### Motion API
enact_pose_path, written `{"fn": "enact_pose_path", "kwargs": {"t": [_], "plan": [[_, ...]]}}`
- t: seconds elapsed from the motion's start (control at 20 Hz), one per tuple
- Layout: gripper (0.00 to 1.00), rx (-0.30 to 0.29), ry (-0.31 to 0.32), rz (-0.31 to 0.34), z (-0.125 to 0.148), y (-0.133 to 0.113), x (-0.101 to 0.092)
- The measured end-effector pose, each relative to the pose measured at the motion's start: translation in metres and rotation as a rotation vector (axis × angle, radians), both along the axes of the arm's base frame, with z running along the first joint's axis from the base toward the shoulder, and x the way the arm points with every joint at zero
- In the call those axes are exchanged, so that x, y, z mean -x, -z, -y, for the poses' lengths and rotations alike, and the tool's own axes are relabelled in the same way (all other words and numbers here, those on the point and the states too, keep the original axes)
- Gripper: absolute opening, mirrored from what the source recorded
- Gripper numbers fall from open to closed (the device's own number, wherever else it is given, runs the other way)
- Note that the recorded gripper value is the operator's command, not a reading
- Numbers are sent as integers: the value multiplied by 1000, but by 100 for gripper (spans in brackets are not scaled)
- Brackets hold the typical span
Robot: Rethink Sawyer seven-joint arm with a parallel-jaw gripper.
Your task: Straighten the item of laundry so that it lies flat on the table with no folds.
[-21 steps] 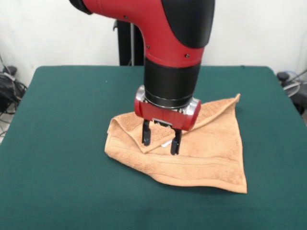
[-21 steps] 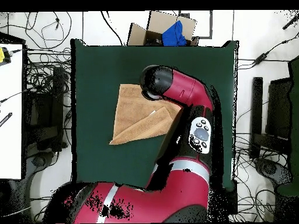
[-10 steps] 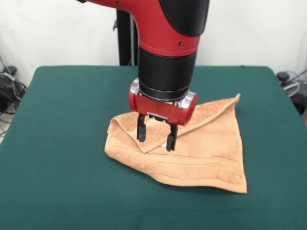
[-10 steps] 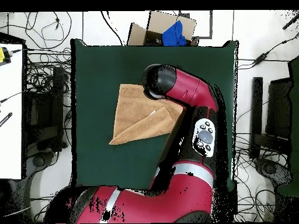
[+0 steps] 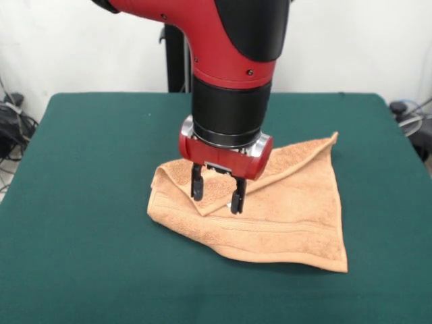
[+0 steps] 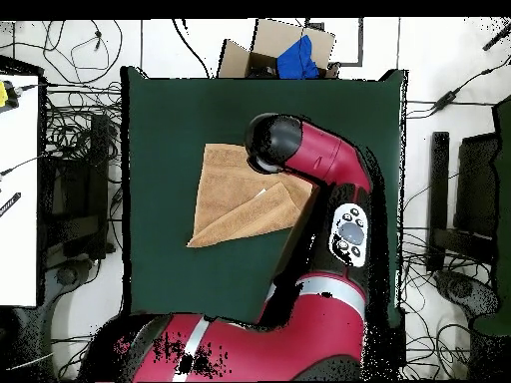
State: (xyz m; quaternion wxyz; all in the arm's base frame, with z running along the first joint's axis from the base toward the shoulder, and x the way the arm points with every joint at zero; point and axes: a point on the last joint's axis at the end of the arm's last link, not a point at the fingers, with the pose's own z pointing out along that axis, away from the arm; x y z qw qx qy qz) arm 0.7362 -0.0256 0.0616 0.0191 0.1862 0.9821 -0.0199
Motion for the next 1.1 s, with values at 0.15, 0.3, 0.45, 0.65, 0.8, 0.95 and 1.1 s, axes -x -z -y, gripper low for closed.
{"fn": "enact_pose_path", "kwargs": {"t": [0.15, 0.3, 0.45, 0.65, 0.8, 0.95, 1.1], "plan": [[100, -3, 3, -12, 0, 3, 5], [100, -5, 5, -27, 0, 9, 11], [100, -7, 6, -34, 0, 14, 13], [100, -7, 9, -48, 1, 26, 18], [100, -4, 10, -49, 2, 33, 20], [100, 3, 12, -43, 5, 42, 22], [100, 5, 14, -45, 7, 49, 24]]}}
